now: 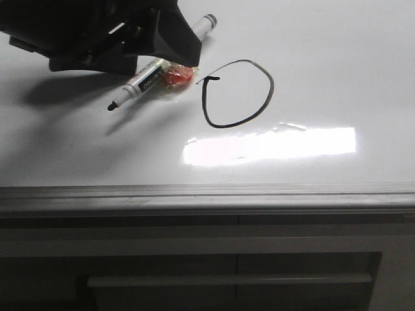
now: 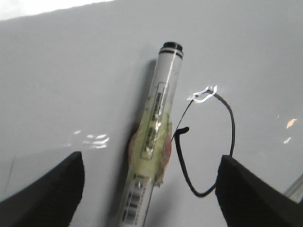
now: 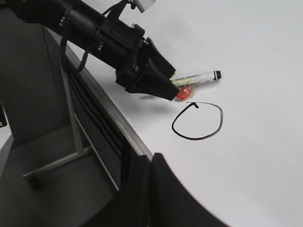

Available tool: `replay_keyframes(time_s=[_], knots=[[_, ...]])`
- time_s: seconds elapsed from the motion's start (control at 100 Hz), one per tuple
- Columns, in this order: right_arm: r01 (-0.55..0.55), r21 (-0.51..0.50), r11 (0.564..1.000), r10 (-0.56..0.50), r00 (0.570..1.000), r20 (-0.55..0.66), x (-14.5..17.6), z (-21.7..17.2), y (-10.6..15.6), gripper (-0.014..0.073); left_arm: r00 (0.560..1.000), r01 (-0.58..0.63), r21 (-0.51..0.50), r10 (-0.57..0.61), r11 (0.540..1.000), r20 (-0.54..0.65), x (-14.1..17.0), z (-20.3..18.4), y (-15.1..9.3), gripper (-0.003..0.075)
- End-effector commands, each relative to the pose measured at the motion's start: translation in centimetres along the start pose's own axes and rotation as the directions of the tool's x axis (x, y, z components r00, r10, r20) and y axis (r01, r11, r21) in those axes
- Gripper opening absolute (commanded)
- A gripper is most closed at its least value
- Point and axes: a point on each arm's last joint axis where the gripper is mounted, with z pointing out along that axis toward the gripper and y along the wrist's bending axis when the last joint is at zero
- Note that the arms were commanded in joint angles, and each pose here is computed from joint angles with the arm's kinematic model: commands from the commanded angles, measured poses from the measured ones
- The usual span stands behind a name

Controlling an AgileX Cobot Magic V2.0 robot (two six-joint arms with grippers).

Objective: Write number 0 on whiteboard

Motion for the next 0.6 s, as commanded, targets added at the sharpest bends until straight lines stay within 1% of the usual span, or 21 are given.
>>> replay_keyframes(time_s=[0.0, 0.06, 0.14, 0.18, 0.22, 0.23, 0.25, 0.3, 0.32, 0.35, 0.44, 0.59], knots=[[0.044, 0.029, 0.999, -0.048, 0.992, 0.12, -1.3, -0.2, -0.3, -0.0066, 0.994, 0.011, 0.056, -0.017, 0.998, 0.104, -1.9, -2.6, -1.2, 0.0534], [0.08, 0.043, 0.996, -0.086, 0.983, 0.161, -1.4, 0.0, -0.2, -0.0066, 0.988, -0.001, 0.1, -0.014, 0.995, 0.153, -2.7, -5.0, -2.1, 0.0503], [0.147, 0.082, 0.986, -0.161, 0.965, 0.208, -1.3, 0.7, 0.0, -0.0066, 0.977, -0.034, 0.156, 0.0, 0.987, 0.215, -3.4, -8.2, -2.9, 0.0434], [0.163, 0.104, 0.981, -0.183, 0.956, 0.228, -1.1, 1.1, 0.0, -0.0066, 0.969, -0.062, 0.175, 0.017, 0.983, 0.245, -3.7, -10.0, -3.1, 0.0399], [0.157, 0.139, 0.978, -0.187, 0.951, 0.245, -0.9, 1.4, -0.1, -0.0066, 0.963, -0.105, 0.183, 0.054, 0.977, 0.265, -3.7, -11.7, -3.2, 0.0351], [0.143, 0.14, 0.98, -0.174, 0.954, 0.246, -0.7, 1.6, 0.0, -0.0066, 0.961, -0.113, 0.182, 0.061, 0.977, 0.269, -3.7, -12.0, -3.2, 0.0333], [0.15, 0.162, 0.975, -0.188, 0.951, 0.246, -0.5, 1.8, -0.1, -0.0066, 0.957, -0.138, 0.18, 0.084, 0.974, 0.278, -3.7, -12.8, -3.2, 0.0315], [0.116, 0.197, 0.973, -0.165, 0.953, 0.254, 0.0, 2.2, -0.2, -0.0066, 0.948, -0.188, 0.17, 0.134, 0.967, 0.289, -3.3, -14.5, -2.9, 0.0229], [0.121, 0.218, 0.969, -0.175, 0.951, 0.253, 0.3, 2.4, -0.3, -0.0067, 0.944, -0.207, 0.164, 0.153, 0.965, 0.291, -3.1, -15.2, -2.8, 0.0205], [0.094, 0.237, 0.967, -0.157, 0.952, 0.263, 0.6, 2.7, -0.4, -0.0067, 0.939, -0.234, 0.152, 0.182, 0.96, 0.293, -2.7, -16.0, -2.5, 0.0143], [0.012, 0.258, 0.966, -0.087, 0.955, 0.282, 1.7, 3.5, -0.4, -0.0069, 0.923, -0.282, 0.128, 0.232, 0.951, 0.306, -1.2, -18.2, -1.7, -0.0021], [-0.045, 0.27, 0.962, -0.037, 0.955, 0.294, 3.1, 4.3, -0.2, -0.0069, 0.9, -0.307, 0.111, 0.251, 0.945, 0.357, 1.3, -20.1, -0.6, -0.002]])
